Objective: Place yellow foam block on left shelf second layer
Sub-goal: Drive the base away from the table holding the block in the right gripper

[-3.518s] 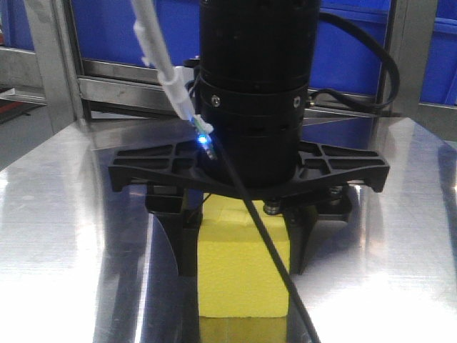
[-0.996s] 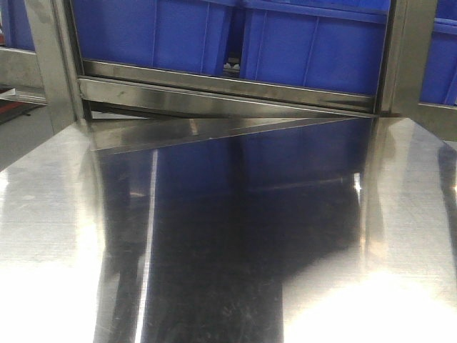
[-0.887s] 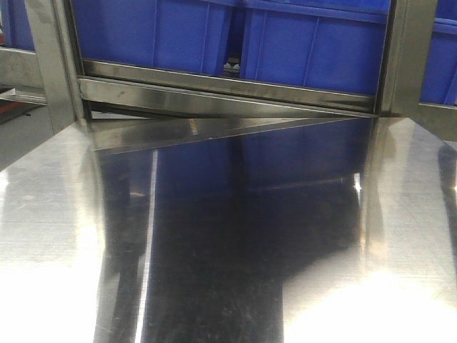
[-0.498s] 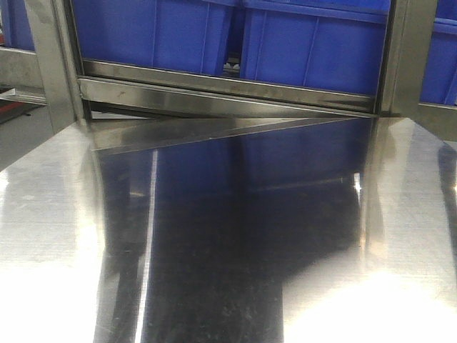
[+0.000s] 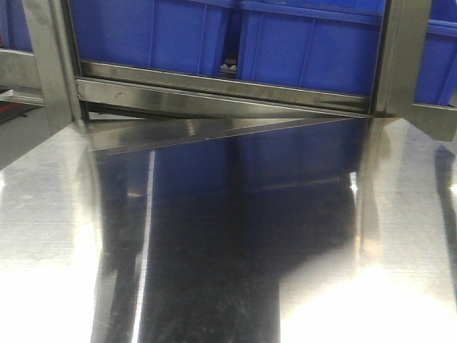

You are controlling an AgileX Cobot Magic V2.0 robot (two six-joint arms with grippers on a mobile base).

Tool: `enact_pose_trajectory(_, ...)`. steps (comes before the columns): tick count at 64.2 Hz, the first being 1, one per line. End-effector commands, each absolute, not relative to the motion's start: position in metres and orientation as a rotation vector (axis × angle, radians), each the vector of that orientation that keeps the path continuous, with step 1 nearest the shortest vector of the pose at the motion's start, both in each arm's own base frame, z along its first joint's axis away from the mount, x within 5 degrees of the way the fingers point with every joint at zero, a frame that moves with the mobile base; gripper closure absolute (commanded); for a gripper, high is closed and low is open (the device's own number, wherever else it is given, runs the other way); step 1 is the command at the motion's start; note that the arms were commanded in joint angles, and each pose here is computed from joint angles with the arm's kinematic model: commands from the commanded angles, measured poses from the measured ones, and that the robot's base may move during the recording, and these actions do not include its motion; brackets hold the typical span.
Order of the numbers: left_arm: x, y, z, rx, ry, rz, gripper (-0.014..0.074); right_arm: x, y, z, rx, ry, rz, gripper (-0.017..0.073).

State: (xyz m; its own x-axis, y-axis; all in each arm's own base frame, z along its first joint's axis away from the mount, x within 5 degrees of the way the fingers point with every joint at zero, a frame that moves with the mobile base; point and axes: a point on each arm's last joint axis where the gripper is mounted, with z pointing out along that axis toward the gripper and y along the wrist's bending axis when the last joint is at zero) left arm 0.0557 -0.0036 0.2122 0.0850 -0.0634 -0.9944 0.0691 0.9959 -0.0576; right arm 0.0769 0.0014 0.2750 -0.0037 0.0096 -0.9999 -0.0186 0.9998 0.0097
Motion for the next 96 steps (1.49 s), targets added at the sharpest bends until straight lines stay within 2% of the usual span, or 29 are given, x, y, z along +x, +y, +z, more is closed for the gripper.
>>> enact_pose_trajectory(1,0.0544,-0.0036,0.2118,0.000,1.406,-0.110,0.0470,0.0760,0.0010,0.2926,-0.020,1.454,-0.001,0.0042)
enact_pose_trajectory(96,0.0544,-0.0036,0.2118,0.000,1.406,-0.110,0.0470,0.0760,0.0010,0.2926,-0.020,1.454,-0.001,0.0042)
